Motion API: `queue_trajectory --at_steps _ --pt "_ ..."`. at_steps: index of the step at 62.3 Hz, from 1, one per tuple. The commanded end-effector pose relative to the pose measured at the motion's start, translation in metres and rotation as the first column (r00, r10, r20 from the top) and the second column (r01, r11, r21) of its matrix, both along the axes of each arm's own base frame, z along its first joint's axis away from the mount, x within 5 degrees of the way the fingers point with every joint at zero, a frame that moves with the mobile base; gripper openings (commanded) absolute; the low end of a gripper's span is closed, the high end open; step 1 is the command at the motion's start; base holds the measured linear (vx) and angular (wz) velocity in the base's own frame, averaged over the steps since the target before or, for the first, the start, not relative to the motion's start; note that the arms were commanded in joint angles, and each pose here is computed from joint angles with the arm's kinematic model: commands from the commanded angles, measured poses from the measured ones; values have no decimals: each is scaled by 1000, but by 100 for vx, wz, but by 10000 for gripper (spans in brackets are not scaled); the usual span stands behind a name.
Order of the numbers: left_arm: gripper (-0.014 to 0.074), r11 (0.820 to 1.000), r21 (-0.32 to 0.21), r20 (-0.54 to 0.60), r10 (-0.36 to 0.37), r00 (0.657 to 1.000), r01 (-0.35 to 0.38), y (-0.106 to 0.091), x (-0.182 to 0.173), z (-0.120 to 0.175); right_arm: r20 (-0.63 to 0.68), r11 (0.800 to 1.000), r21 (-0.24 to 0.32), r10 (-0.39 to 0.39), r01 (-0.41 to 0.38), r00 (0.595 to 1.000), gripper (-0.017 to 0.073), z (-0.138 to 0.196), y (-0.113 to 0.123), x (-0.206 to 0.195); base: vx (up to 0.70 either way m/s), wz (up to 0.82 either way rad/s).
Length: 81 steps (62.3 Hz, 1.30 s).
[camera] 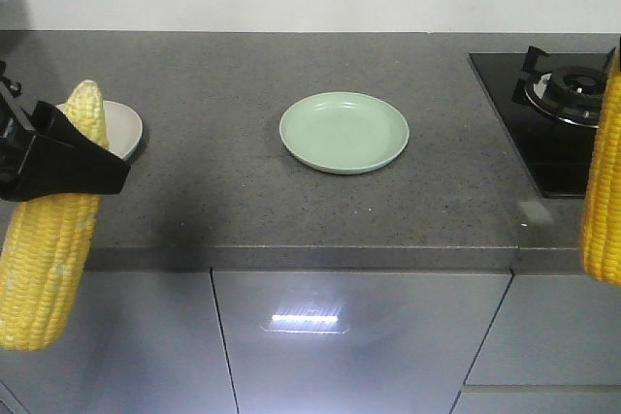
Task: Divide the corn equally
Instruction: 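Drive the base forward to the counter edge near the pale green plate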
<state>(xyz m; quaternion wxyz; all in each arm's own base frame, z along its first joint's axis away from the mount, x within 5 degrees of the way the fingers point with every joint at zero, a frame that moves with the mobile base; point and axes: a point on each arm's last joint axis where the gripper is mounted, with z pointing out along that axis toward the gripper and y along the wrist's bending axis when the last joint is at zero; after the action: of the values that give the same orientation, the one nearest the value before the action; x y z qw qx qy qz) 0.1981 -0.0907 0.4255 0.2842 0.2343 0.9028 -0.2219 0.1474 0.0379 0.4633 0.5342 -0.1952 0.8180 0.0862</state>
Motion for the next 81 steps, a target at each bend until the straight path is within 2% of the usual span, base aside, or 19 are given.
queue_trajectory --at_steps 1,81 --pt "-6 998 -63 76 5 997 0 -1 -7 16 97 999 32 -19 16 995 -4 14 -1 -1 11 0" --pt "-6 998 -63 76 5 997 0 -1 -7 16 97 999 32 -19 16 995 -4 14 -1 -1 9 0"
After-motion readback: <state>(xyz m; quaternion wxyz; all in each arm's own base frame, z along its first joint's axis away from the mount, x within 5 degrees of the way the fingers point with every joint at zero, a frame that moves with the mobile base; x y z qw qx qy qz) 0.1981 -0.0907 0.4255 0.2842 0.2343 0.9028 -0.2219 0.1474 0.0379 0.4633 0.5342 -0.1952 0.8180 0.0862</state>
